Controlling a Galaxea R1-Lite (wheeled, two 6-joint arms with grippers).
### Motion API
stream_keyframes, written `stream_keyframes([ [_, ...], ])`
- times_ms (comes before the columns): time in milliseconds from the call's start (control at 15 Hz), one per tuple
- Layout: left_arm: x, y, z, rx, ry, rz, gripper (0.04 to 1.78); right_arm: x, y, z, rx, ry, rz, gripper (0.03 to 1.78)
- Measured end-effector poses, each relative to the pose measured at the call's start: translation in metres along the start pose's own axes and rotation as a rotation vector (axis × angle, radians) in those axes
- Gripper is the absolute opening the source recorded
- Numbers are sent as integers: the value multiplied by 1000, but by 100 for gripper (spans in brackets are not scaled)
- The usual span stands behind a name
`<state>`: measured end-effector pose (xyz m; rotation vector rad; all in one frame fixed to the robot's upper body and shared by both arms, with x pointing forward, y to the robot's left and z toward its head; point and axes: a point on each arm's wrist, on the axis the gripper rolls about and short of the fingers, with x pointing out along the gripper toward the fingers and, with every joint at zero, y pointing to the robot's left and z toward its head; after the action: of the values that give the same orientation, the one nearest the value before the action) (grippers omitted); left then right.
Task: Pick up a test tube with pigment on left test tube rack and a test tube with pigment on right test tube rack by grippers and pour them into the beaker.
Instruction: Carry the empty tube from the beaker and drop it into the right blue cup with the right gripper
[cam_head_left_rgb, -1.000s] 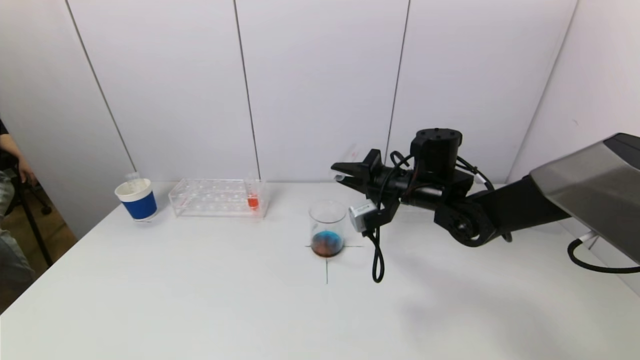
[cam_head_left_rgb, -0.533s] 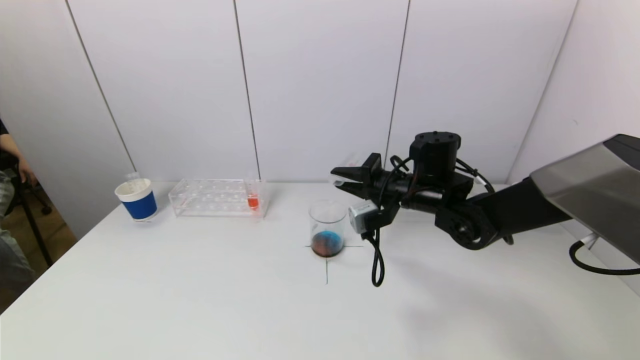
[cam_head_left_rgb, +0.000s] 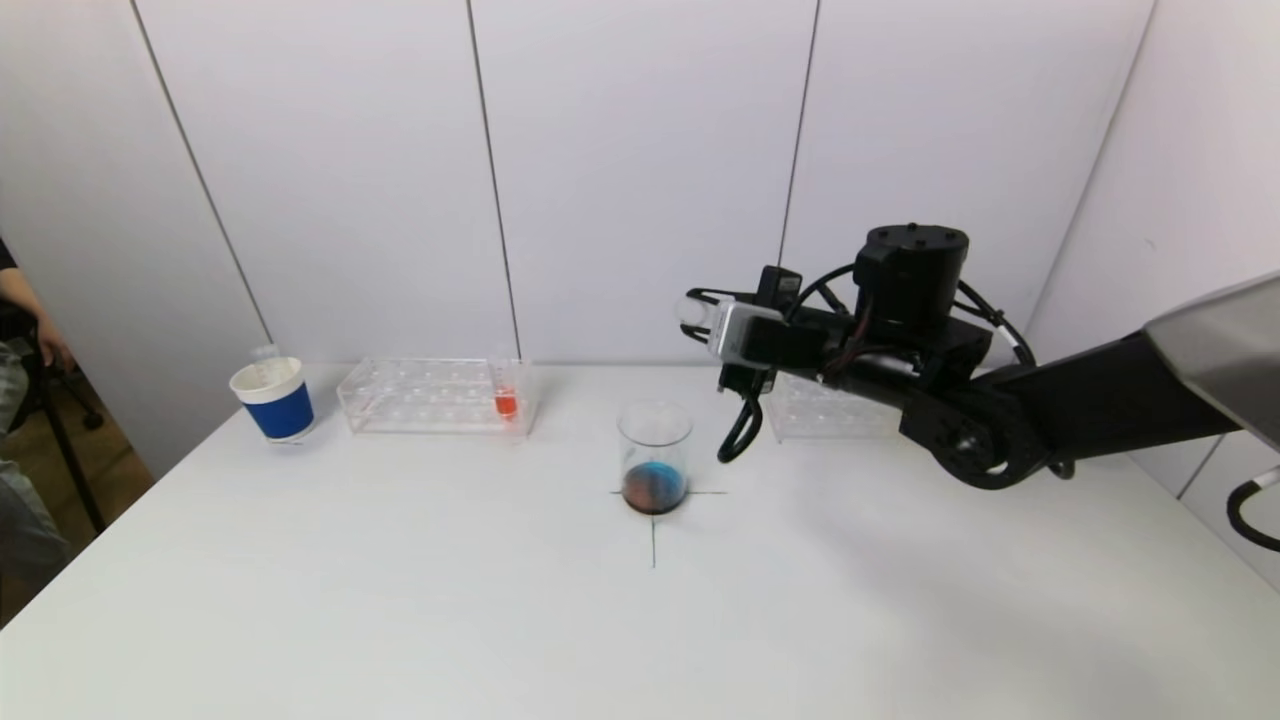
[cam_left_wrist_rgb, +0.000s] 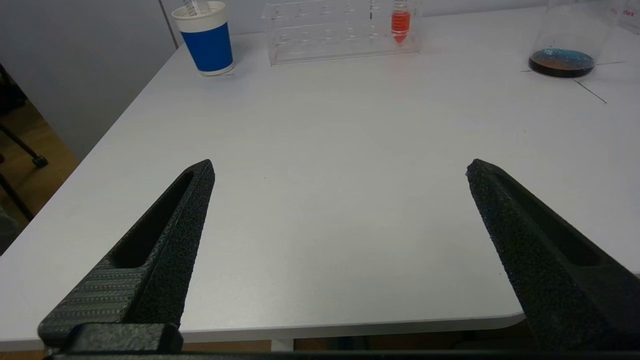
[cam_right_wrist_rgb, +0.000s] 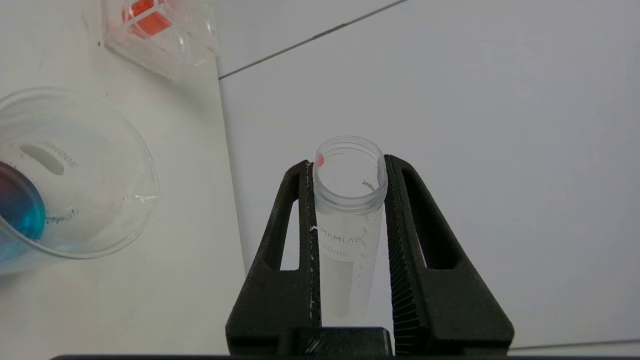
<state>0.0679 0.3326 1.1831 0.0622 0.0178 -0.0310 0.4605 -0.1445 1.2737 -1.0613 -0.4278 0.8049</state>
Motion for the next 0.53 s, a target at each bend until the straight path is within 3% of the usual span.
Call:
stream_keyframes([
  [267,0,0,0,0,0,0,176,-10,-21,18,300,50,-100,45],
  [533,0,0,0,0,0,0,176,-17,-58,43,579,68,-308,45],
])
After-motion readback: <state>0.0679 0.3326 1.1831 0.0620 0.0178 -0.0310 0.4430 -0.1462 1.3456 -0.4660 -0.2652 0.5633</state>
